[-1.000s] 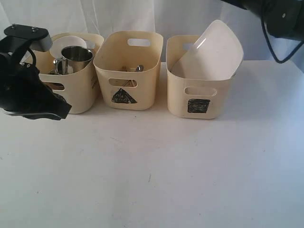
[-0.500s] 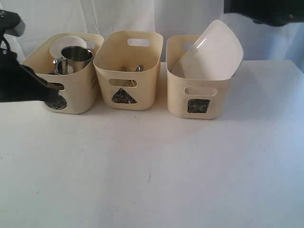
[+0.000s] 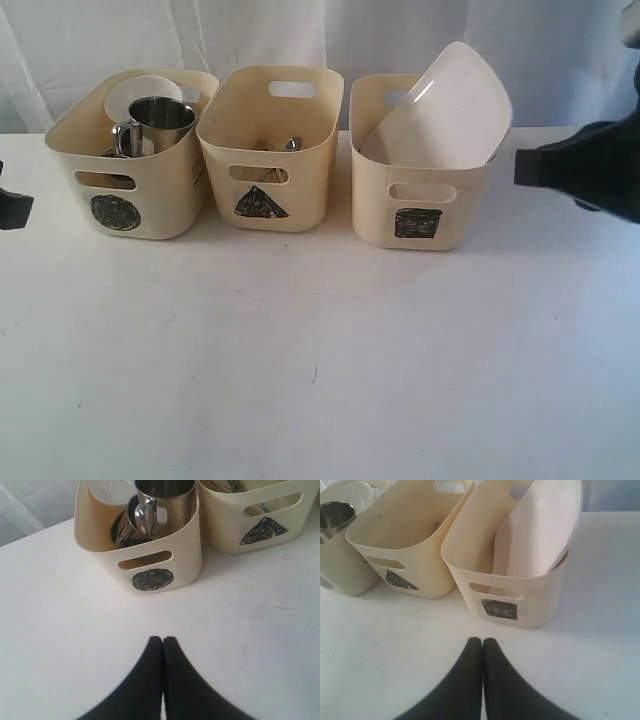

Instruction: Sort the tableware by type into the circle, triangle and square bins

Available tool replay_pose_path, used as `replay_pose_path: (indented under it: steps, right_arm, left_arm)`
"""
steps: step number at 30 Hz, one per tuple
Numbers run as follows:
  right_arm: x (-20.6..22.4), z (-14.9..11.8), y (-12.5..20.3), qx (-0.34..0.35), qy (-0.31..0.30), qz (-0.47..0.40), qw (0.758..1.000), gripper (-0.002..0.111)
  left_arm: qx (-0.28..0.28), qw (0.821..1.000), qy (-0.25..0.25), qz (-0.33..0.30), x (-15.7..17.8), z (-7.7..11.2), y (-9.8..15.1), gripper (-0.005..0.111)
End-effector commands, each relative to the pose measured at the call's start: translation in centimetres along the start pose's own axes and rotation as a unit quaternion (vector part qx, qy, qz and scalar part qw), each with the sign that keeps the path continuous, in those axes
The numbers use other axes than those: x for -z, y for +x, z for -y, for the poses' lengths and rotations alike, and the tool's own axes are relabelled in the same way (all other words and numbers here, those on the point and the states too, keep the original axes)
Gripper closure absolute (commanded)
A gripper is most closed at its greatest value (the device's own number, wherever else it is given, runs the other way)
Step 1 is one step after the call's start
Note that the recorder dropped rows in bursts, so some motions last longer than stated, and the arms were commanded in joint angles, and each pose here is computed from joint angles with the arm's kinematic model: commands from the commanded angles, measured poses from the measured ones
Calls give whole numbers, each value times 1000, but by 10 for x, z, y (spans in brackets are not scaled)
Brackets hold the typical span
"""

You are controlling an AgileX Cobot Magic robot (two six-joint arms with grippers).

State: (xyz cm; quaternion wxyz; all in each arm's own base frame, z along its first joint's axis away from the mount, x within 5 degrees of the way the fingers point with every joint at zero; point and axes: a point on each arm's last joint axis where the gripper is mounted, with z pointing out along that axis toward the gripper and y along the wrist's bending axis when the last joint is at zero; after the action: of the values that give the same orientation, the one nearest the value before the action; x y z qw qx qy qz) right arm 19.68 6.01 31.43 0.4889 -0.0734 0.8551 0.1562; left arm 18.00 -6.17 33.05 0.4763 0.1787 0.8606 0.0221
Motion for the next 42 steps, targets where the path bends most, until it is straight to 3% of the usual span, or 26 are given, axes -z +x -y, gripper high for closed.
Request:
replay_pose_path:
  steps: [1, 15, 26, 32, 42]
  right_arm:
    - [7, -2, 4, 3, -5, 3, 1000, 108]
    - [4, 0, 12, -13, -4, -5, 1000, 108]
    - [27, 23, 99, -20, 53, 87, 995, 108]
    - [46, 25, 125, 24, 53, 127, 990, 108]
    - [57, 37, 162, 16, 99, 170, 980, 108]
  left_arm:
    - [2, 1000, -6, -5, 2, -2, 3, 107]
    - [2, 1000, -6, -5, 2, -2, 3, 107]
    - [1, 1000, -5, 0, 2, -1, 2, 107]
    - [1, 1000, -4, 3, 2, -1, 1, 107]
    - [1, 1000, -4, 3, 2, -1, 1, 107]
